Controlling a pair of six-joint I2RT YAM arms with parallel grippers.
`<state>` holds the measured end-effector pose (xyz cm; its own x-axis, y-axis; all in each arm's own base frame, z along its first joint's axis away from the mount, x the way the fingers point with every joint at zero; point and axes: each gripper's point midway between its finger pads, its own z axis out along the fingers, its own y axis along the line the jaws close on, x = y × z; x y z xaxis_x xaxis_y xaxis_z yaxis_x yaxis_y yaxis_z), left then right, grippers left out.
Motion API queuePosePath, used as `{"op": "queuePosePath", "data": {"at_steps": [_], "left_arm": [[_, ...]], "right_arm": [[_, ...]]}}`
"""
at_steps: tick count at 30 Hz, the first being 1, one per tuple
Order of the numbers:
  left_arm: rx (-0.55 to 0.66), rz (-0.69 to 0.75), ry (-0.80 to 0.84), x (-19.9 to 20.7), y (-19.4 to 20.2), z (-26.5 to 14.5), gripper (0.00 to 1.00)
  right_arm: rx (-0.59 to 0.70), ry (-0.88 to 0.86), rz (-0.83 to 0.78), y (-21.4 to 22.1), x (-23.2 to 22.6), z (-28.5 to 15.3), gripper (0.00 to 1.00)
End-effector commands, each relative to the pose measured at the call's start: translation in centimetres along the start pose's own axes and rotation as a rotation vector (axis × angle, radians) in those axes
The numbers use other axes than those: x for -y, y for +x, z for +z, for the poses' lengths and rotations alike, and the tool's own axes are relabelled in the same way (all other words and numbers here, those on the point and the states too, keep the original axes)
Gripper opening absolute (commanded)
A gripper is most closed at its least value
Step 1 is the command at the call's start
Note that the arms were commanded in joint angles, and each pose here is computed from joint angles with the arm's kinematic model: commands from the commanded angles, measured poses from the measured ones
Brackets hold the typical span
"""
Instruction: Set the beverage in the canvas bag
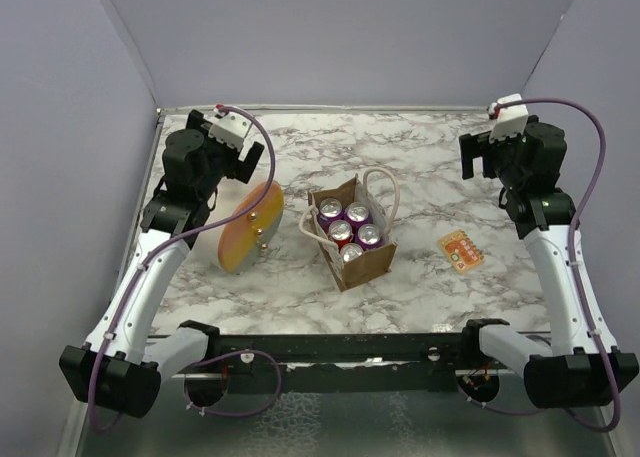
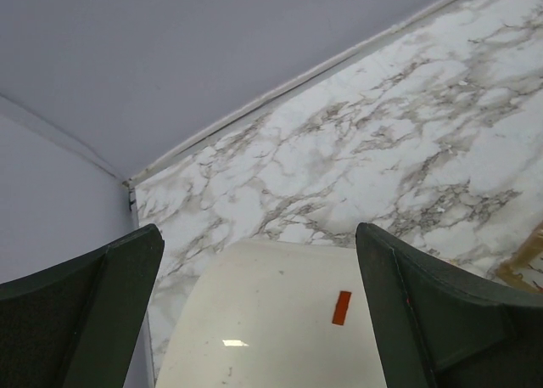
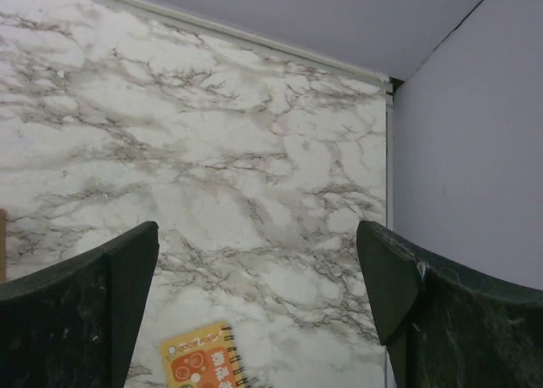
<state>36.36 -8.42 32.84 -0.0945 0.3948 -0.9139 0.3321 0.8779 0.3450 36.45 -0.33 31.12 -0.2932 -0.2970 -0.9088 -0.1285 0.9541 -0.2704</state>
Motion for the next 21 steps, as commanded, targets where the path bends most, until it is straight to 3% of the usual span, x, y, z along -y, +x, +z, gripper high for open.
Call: {"op": "queuePosePath", "data": {"at_steps": [1,10,16,21], "left_arm": [[0.046,-0.03,-0.222,-4.1,-0.5,-1.3,0.99],[0.09,-0.098,-0.318,-5.5,-0.1,-4.3,0.99],[0.1,-0.219,-0.472,-7.8,0.4,-6.3,0.99],[0.111,-0.252,-0.455,-7.6,0.2,-6.5,0.99]], "right_arm": [[0.116,0.082,-0.009,-2.6,1.7,-2.1,1.0],[0.186,0.061,0.04,-4.2,2.1,-4.9,1.0],[0.225,0.128,0.063,-5.2,3.7,-6.7,1.0],[0.234,0.135,0.116,-5.1,3.7,-7.3,1.0]]}}
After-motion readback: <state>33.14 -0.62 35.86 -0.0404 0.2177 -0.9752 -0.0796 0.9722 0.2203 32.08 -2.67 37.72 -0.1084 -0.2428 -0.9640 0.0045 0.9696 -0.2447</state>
